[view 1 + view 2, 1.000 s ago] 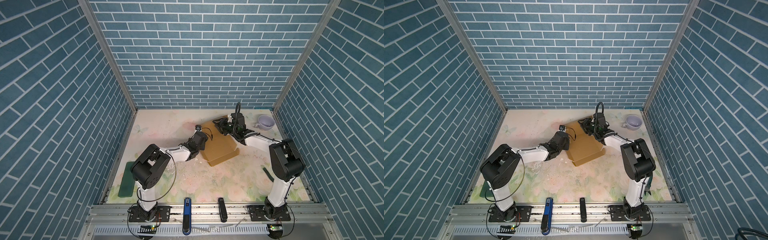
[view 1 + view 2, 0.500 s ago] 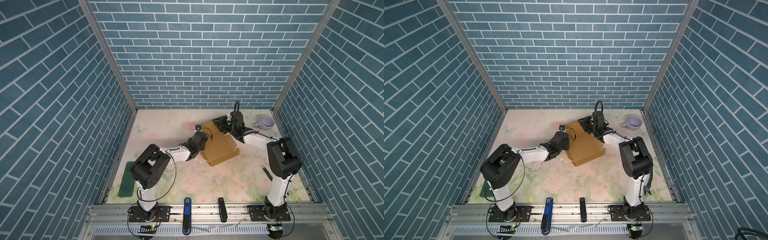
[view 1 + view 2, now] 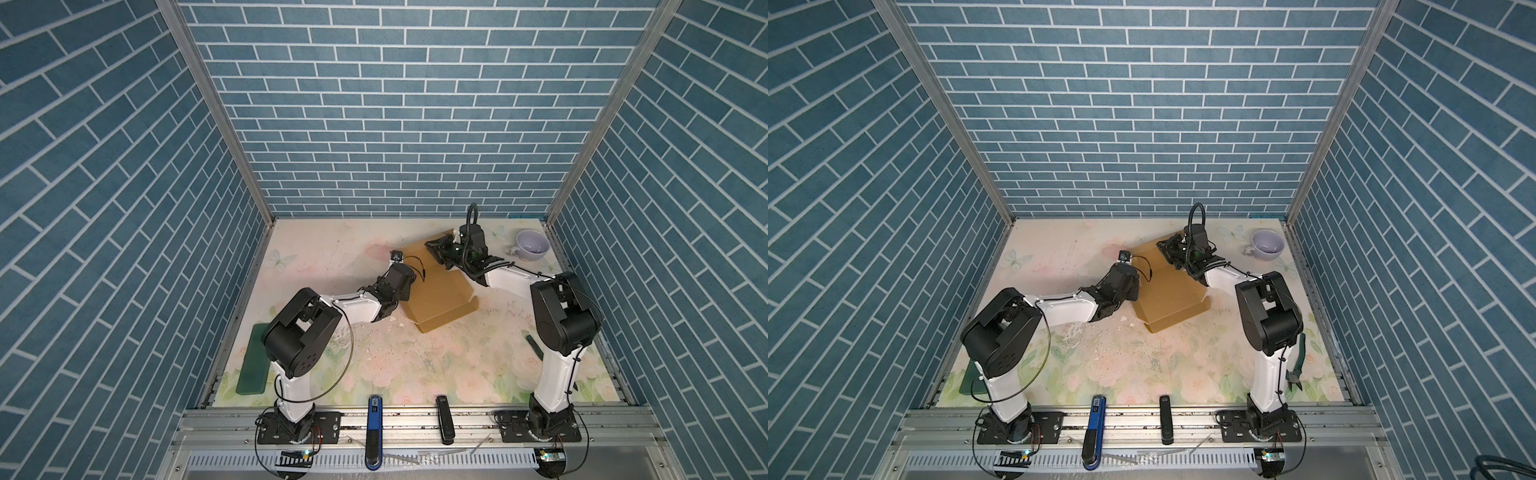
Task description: Fold the paper box
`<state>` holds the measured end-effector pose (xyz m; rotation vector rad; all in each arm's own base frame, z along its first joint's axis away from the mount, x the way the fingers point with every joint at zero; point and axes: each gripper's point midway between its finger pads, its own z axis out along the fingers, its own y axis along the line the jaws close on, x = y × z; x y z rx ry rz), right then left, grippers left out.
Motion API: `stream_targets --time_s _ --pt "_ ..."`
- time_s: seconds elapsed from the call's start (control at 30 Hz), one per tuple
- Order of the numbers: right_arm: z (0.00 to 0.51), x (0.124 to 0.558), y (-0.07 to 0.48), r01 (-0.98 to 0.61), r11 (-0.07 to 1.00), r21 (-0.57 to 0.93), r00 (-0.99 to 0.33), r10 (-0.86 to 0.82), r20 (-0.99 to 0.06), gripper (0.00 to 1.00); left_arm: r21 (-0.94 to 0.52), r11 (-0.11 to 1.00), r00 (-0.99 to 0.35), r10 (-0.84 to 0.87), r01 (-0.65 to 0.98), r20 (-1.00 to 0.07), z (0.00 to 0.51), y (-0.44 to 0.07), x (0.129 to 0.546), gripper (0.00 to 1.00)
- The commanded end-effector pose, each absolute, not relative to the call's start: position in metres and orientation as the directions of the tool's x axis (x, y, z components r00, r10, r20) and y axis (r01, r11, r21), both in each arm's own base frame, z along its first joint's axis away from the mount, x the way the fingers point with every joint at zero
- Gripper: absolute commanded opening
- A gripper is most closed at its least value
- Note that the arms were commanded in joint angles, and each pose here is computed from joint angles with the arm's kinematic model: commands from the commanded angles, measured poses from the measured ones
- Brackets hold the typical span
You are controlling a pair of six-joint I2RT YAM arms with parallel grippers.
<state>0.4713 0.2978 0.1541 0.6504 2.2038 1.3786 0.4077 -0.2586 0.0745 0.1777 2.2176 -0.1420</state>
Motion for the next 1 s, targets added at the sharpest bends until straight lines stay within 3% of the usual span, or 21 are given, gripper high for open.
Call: stream_targets --time_s 0.0,0.53,0.97 --pt "0.161 0.481 0.294 0.156 0.373 0.914 -0.763 0.634 -0.128 0.2 -0.014 0.983 -0.612 0.101 0.181 -0.784 0.065 -0.259 0.409 0.2" --pt "0.16 0.477 0.291 0.161 0.374 0.913 -0.761 0.636 -0.127 0.18 -0.002 0.989 -0.605 0.09 0.151 -0.791 0.071 -0.259 0.423 0.38" --pt "0.158 0.477 0.289 0.166 0.374 0.913 -0.761 0.637 -0.123 0.16 0.026 0.989 -0.609 0.108 0.143 -0.786 0.067 -0.261 0.442 0.39"
